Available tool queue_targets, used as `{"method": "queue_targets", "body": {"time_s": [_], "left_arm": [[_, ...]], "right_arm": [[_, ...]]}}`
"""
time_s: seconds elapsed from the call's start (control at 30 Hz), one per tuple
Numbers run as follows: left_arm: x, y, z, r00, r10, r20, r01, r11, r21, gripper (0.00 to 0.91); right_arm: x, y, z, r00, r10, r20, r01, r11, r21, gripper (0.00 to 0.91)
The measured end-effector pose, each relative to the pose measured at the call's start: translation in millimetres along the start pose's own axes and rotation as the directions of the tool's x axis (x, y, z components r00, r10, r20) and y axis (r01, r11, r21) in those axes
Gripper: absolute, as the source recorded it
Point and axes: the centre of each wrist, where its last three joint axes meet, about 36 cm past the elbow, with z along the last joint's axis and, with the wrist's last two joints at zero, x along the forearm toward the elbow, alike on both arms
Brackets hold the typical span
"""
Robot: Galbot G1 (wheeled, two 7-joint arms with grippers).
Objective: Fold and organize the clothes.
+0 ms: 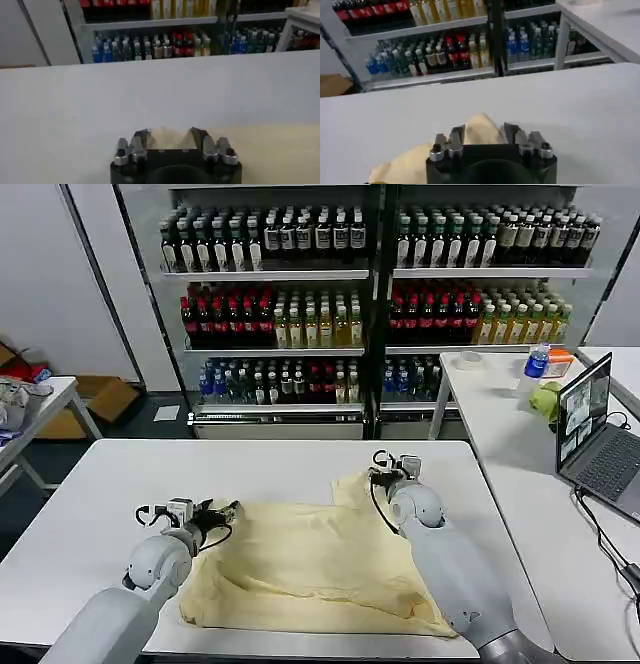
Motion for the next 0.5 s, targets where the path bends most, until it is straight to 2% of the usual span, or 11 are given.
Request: {"method": "queue_targets", "body": {"time_s": [0.5], "left_arm": [[8,3,1,1.000,0.027,0.007,-0.028,0.999,0.038,0.010]], "right_arm": [[14,-6,4,1.000,-0.009,0.025,0.009,1.000,0.007,0.000]]}}
